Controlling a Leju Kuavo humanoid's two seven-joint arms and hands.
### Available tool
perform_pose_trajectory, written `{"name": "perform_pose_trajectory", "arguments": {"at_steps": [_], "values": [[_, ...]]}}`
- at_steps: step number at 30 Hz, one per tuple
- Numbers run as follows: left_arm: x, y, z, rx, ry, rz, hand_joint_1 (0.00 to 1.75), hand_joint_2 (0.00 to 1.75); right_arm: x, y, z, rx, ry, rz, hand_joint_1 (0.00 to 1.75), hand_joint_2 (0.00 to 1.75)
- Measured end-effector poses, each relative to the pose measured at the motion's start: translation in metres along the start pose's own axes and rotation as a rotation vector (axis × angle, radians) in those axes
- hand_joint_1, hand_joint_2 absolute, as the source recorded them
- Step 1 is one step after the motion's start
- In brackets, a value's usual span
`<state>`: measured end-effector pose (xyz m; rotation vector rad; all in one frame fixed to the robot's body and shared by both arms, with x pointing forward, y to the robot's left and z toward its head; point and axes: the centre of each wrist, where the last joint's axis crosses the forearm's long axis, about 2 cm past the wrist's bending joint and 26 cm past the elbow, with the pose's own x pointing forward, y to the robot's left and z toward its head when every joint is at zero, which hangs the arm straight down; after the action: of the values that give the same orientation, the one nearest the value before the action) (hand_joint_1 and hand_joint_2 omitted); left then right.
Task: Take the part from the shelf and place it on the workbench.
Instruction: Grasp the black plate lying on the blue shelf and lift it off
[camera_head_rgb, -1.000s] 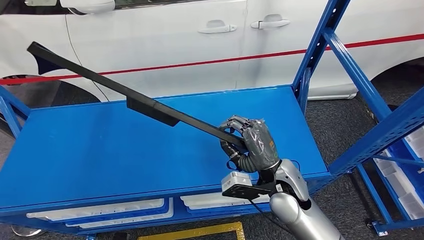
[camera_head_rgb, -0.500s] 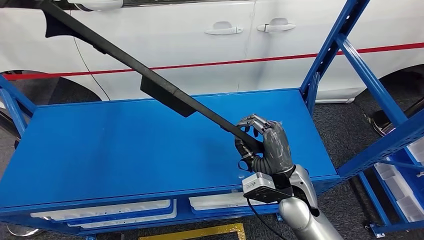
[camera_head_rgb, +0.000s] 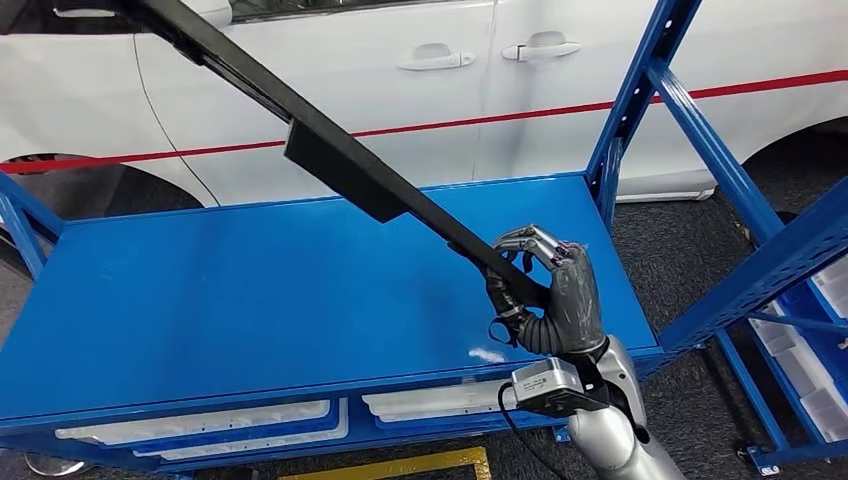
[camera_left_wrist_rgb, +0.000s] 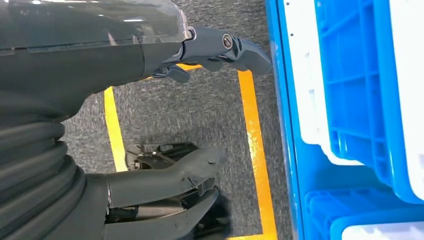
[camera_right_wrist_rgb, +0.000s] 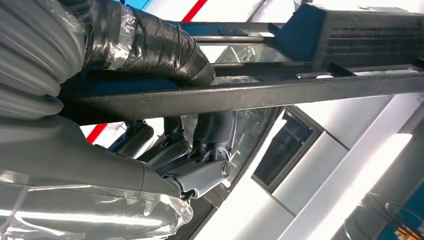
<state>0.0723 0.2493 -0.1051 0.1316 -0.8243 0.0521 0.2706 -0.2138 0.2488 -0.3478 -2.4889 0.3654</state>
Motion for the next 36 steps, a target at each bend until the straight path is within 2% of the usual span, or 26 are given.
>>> {"name": "perform_pose_trajectory", "arguments": {"at_steps": [21,28,36], "values": [[-0.0005,0.0029,-0.0004,0.005,0.03,0.012,0.0,1.75,-0.0005,-0.0032,0.0025,-0.015,0.011,0.0,1.75,1.75],[0.0001,0.0036,-0.0006,0.07,0.106,-0.023,0.0,1.75,0.0003,-0.002,0.0,-0.008,0.013,-0.009,1.75,1.75],[0.001,0.0036,-0.0012,0.08,0.107,-0.039,0.0,1.75,0.0002,-0.0011,-0.0015,-0.007,0.017,-0.01,1.75,1.75]]}}
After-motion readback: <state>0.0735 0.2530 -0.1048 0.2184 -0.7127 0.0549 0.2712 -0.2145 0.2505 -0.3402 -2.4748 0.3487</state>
